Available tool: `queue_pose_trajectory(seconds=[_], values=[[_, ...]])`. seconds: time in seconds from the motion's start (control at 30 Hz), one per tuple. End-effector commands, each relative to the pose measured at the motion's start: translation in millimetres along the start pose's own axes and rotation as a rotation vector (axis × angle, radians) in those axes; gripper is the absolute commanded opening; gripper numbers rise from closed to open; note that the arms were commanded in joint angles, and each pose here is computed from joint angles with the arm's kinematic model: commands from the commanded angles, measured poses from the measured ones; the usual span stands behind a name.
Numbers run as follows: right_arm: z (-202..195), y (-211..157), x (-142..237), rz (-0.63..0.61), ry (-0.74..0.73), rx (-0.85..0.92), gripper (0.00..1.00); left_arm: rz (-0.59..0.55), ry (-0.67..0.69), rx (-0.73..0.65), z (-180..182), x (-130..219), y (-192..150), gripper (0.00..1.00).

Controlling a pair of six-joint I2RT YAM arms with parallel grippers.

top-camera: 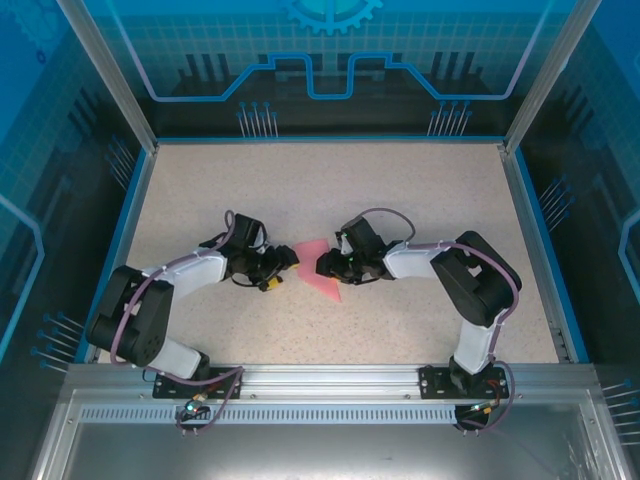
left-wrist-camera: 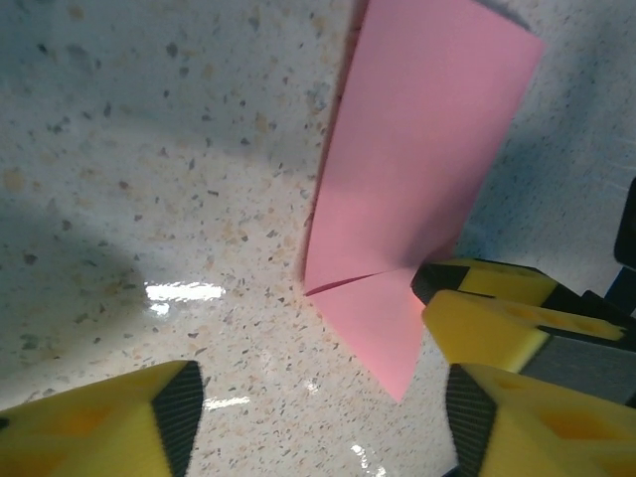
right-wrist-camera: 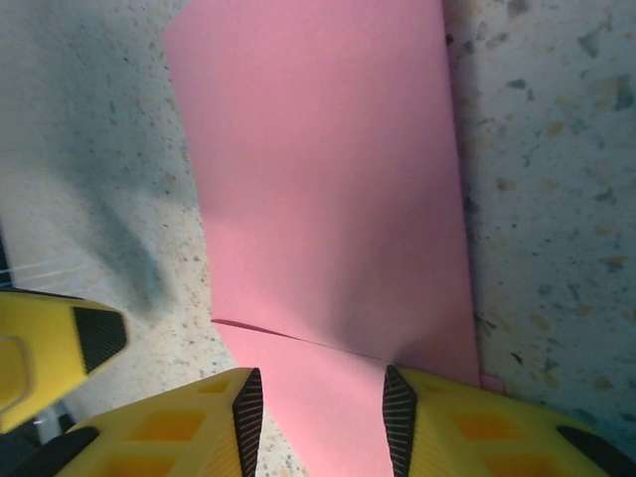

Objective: Fold a paper plane with a square sheet of paper (pick it up from the middle)
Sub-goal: Fold the wing for the fifth time at the center of the table.

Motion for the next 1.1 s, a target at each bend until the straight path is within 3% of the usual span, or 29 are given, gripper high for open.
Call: queue_pose_trajectory(seconds=[0.0, 0.47, 1.07], values=[[-34.3, -7.1, -5.2, 0.046, -0.043, -0.118, 0.41, 0.040, -0.010, 0.038, -1.0, -7.2, -4.2, 0.63], [-41.6, -6.3, -2.0, 0.063, -0.023, -0.146, 0.40, 0.085, -0.061, 0.012, -16.6, -26.4, 1.0, 0.36], [-43.6, -3.5, 1.2, 0.063, -0.002, -0.157, 0.40, 0.116, -0.072, -0.006, -19.2, -38.6, 3.1, 0.35]])
Point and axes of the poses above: each hand's point on the last joint's axis, 136 mm out from that joint toward the fingers, its own x axis back along the fingers, its own z axis along the line the jaws close on, y = z × x, the point moved 7 cm from there along x, back along the fingers, and after that the axes turned 6 degrees about -x, right-handed, at the moved point
